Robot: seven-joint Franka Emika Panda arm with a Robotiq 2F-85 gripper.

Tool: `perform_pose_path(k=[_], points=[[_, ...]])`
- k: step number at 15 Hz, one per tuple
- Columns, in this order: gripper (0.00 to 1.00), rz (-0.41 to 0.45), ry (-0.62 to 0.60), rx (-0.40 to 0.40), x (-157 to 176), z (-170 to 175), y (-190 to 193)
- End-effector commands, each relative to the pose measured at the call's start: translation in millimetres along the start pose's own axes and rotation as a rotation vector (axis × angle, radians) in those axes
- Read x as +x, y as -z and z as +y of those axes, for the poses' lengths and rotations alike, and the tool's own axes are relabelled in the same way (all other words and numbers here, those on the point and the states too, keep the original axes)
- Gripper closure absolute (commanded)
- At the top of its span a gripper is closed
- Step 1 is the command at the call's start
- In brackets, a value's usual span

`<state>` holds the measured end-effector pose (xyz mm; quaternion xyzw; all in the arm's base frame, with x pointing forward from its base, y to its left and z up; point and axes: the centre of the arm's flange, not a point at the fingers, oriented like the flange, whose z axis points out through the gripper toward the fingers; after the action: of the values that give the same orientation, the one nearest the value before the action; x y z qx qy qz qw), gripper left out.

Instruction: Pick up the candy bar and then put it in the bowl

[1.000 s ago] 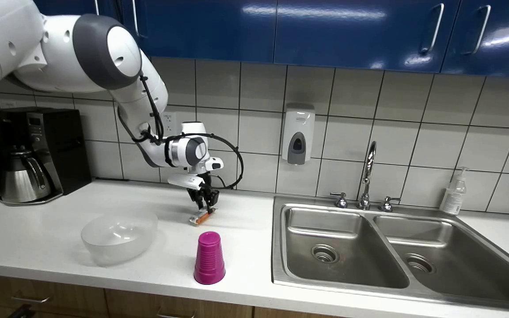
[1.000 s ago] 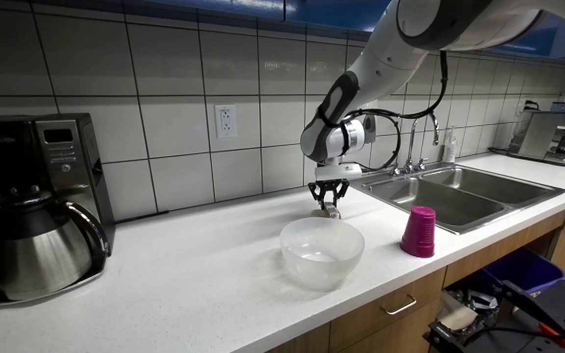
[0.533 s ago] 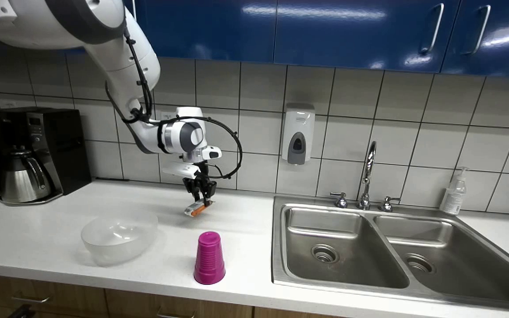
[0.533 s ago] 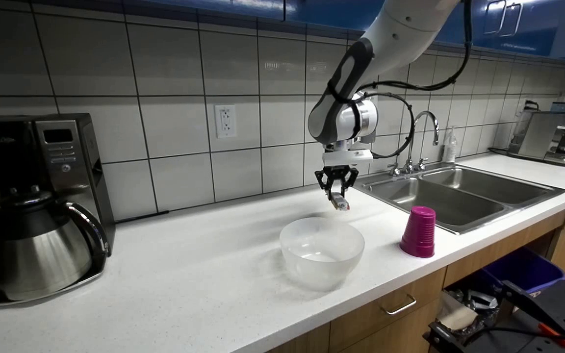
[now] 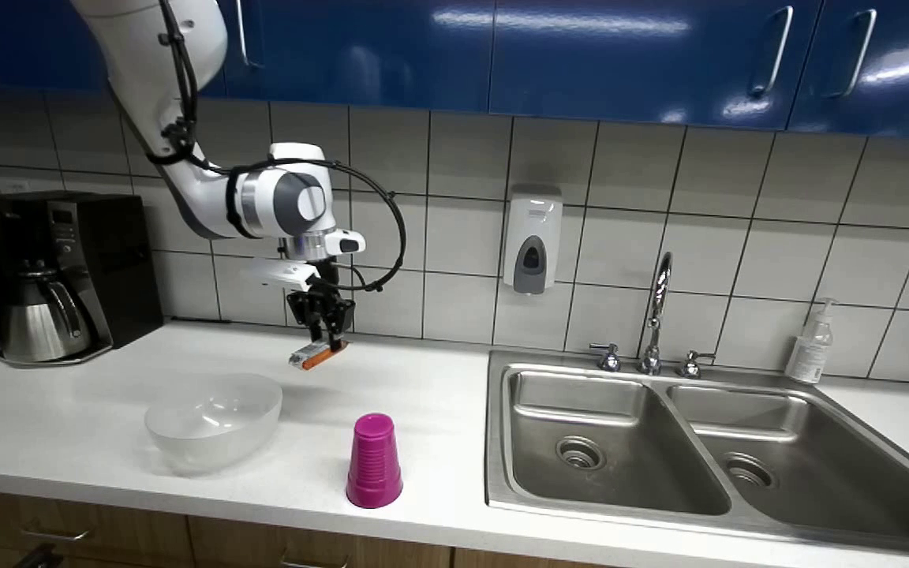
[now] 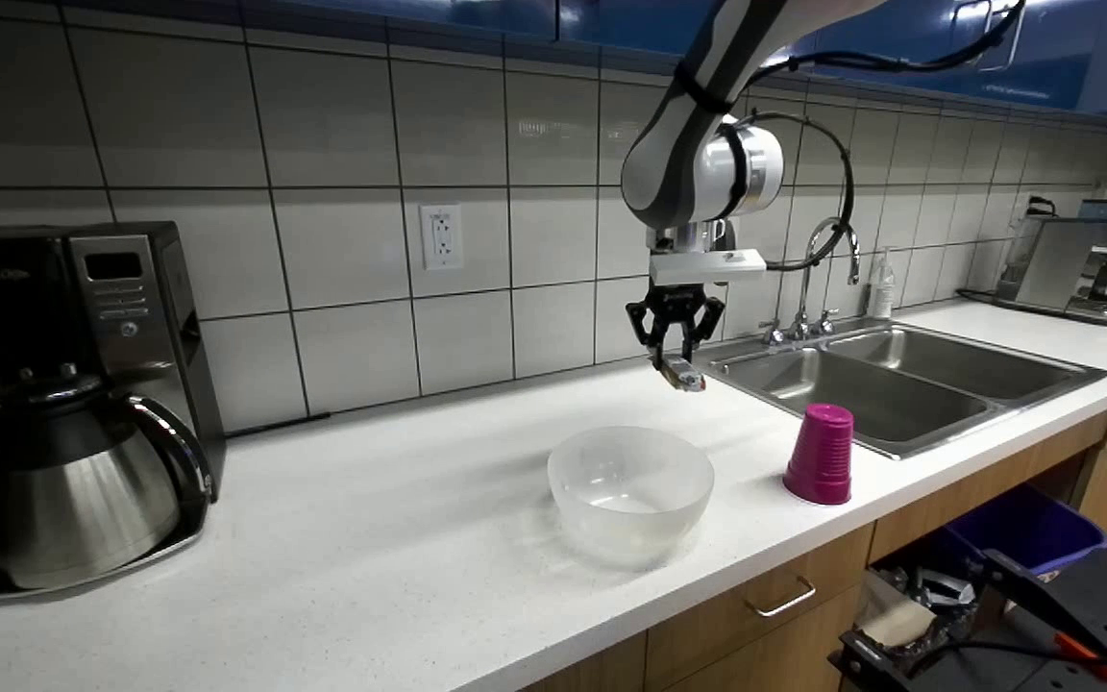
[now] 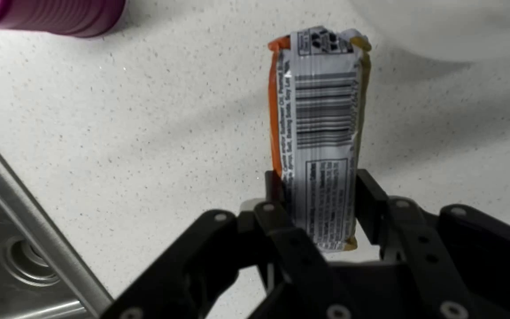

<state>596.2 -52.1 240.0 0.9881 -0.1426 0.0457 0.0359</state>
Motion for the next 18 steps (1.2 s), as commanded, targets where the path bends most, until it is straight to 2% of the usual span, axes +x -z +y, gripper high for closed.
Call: perform_pose_path(k=[1,5,9,14,18], points=[[0.82,0.006,0.033,-0.003,-65,-3,40],[0.82,-0.025,0.11,-0.007,-101,-17,41],[0.82,-0.053,0.179,-0.009,-120,-37,31],[0.82,-0.074,0.227,-0.006,-121,-61,18],[0.82,-0.096,0.25,-0.018,-122,-75,-8]])
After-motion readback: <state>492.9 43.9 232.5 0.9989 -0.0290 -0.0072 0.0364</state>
